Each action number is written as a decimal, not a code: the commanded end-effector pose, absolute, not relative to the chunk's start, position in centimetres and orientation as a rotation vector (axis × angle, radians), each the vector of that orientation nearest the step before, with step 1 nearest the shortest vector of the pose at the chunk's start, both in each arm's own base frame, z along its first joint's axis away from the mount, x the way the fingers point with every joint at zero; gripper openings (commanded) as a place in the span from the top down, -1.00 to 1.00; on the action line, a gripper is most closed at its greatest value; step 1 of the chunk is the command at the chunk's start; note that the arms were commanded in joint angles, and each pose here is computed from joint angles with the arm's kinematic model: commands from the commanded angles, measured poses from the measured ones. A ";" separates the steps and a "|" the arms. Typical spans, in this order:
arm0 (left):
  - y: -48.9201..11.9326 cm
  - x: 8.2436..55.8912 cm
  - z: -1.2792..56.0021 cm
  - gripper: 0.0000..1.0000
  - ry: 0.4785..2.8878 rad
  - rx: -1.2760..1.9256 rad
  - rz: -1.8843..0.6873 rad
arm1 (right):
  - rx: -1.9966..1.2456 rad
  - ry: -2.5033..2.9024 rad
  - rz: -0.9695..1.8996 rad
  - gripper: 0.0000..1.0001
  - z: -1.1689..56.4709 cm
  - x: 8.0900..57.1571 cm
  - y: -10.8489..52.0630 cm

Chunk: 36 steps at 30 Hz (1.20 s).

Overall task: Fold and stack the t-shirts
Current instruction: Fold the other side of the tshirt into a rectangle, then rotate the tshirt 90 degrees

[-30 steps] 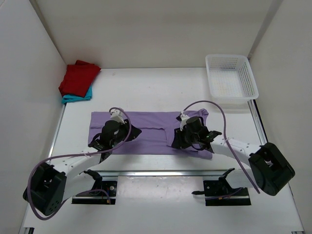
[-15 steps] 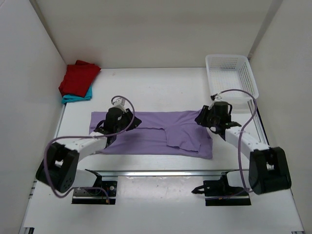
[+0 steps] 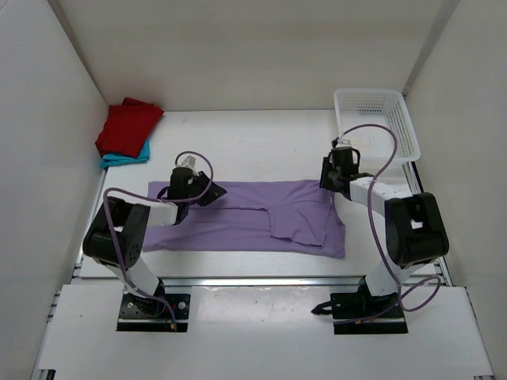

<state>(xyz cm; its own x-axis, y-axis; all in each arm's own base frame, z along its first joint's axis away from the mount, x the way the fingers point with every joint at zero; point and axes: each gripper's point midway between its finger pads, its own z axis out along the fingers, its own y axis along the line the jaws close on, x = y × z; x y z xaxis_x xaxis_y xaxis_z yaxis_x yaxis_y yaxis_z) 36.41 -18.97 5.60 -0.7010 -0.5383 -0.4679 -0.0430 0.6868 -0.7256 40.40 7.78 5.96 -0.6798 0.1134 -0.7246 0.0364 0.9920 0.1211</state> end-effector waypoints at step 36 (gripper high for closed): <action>-21.3 34.4 11.1 0.46 2.099 -0.271 -0.966 | 0.306 2.138 0.518 0.97 9.6 34.2 9.1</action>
<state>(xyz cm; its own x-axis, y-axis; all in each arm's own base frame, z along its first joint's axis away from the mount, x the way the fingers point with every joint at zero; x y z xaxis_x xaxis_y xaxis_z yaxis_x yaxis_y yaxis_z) 35.81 -19.26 11.16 -0.6370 -0.5885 -0.4978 0.0483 0.6140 -0.7878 36.27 6.47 11.83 -0.5062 0.3650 -0.7813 0.0699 0.9204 0.3847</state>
